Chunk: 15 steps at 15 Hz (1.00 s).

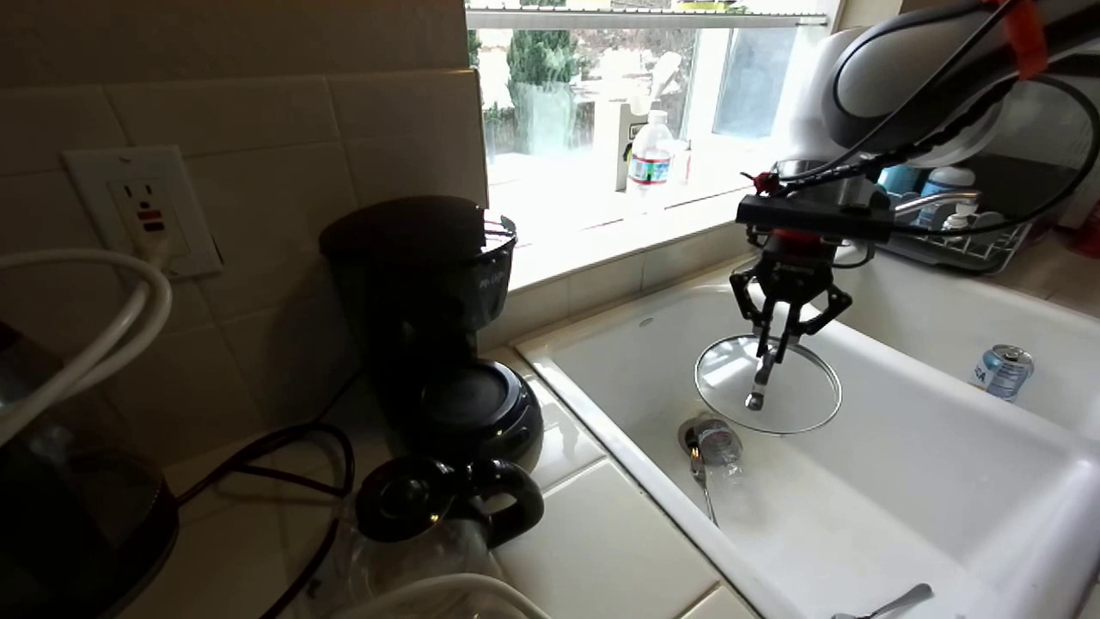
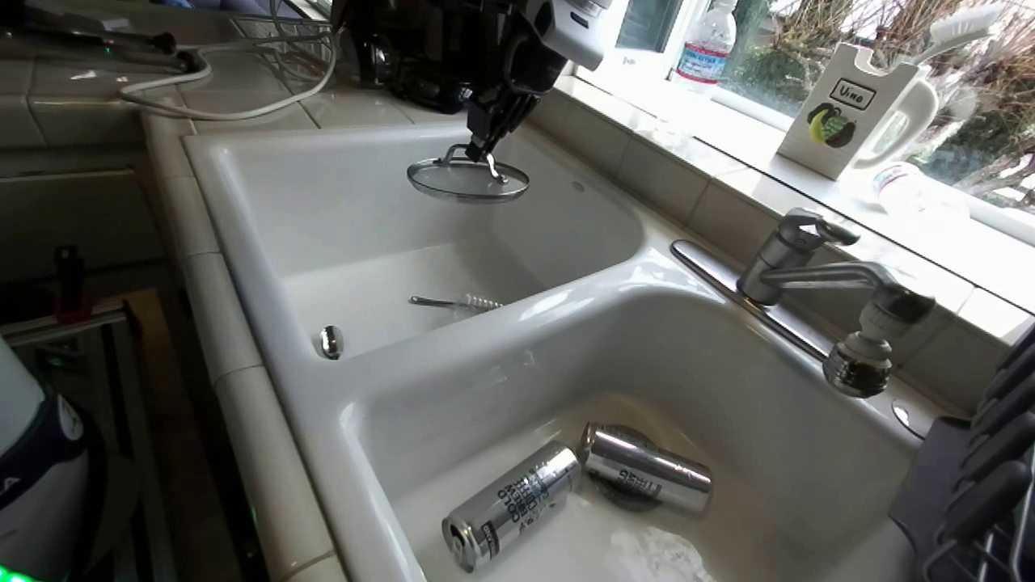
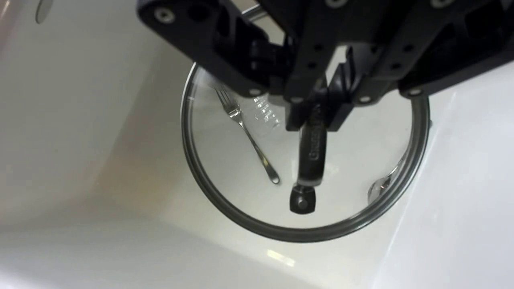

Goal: Put the lid in the sink

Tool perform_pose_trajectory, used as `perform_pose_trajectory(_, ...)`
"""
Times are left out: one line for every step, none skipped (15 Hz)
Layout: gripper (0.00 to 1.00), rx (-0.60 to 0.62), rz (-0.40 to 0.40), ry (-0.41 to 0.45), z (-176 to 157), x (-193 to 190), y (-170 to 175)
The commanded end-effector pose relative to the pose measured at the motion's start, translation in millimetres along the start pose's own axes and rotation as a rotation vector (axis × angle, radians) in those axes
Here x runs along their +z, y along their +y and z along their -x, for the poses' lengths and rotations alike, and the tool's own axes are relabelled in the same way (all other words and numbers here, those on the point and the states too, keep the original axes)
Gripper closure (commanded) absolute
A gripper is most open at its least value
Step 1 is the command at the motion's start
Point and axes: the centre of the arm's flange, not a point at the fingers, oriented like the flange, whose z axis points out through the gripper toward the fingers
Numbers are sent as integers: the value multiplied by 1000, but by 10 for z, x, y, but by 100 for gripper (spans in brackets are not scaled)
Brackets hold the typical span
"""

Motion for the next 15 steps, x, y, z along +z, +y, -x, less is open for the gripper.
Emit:
perform_pose_trajectory(82, -2, -6, 2, 8, -33, -10)
perform_pose_trajectory(82, -4, -12, 4, 16, -62, -15)
perform_pose_trajectory(82, -5, -16, 5, 22, -83, -15)
perform_pose_trajectory(82, -5, -18, 6, 26, -93, -14)
perform_pose_trajectory(82, -6, -18, 6, 28, -96, -13)
perform_pose_trajectory(95, -5, -18, 6, 27, -96, -13)
perform_pose_trajectory(95, -23, -15, -11, -13, -48, -65)
perform_pose_trajectory(95, -28, -19, -9, -69, 22, -117)
perform_pose_trajectory(95, -42, -16, -15, -131, 117, -163)
perform_pose_trajectory(95, -59, -16, -22, -179, 200, -196)
perform_pose_trajectory(95, -77, -28, -25, -249, 295, -244)
perform_pose_trajectory(95, -92, -38, -30, -324, 386, -287)
perform_pose_trajectory(95, -104, -36, -47, -397, 486, -321)
perform_pose_trajectory(95, -112, -32, -68, -471, 595, -344)
perform_pose_trajectory(95, -118, -32, -76, -538, 698, -357)
